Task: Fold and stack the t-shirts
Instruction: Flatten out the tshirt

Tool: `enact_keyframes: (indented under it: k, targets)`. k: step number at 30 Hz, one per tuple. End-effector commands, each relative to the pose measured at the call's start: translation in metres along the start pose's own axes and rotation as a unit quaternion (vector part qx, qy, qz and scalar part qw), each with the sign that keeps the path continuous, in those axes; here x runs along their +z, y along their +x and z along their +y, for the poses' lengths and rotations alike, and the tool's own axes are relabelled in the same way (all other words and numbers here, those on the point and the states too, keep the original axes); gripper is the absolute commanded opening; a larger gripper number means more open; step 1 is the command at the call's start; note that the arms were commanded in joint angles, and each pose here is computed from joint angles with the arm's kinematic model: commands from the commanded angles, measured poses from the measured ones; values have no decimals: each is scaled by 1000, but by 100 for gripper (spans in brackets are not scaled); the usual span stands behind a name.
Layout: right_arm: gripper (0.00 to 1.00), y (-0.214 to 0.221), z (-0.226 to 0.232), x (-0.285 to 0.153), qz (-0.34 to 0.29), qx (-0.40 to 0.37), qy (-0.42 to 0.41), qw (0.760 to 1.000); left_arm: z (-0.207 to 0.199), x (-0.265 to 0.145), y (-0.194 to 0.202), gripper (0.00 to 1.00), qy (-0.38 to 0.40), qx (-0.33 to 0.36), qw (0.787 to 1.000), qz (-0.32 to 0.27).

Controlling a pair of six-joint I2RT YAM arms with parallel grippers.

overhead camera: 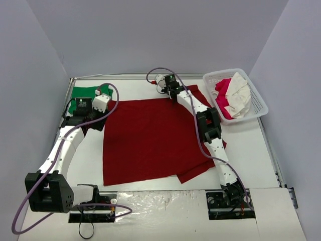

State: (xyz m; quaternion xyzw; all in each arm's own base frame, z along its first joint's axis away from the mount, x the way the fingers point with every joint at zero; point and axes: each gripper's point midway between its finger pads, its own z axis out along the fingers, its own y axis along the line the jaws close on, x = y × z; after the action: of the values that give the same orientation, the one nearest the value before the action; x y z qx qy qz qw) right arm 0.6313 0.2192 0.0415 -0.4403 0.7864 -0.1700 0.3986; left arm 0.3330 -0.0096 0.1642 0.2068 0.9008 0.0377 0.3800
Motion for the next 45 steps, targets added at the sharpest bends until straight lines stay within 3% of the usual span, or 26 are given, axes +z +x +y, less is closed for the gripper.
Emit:
enact_keyframes:
  k: [1,4,10,13,17,24,32,37,40,41,43,45]
  targets:
    - [0,-13,-22,3,-12,-8,54,998,0,-1,-1,50,5,-3,1000,-1]
    - [13,-16,-27,10,-18,-3,82,996,-1,1,0,50,9,-4,1000,3]
    - [22,-37,-42,9,-51,3,154,987,-1,1,2,50,9,-4,1000,4]
    - [38,-48,-50,6,-68,13,192,979,-1,0,2,50,9,-3,1000,4]
    - [48,-56,-52,-4,-80,24,200,976,-1,-1,0,50,12,-2,1000,3]
    - [53,-55,-76,-40,-71,42,245,966,0,-5,-3,50,9,-2,1000,-3]
    - [43,-23,-90,-94,-28,80,231,969,-4,-11,-10,50,18,-3,1000,-25]
    - [39,-1,-89,-119,-10,104,202,974,-22,-7,-20,46,77,11,996,-33]
    - [33,15,-84,-124,6,117,175,978,-46,7,-17,23,126,35,991,-10]
    - [29,18,-83,-125,8,130,169,977,-58,17,-18,8,140,49,989,1]
    - [10,30,-80,-121,22,140,141,980,-68,28,-19,2,152,64,986,10]
    - [0,41,-82,-118,36,165,119,978,-84,42,-20,2,174,71,982,19]
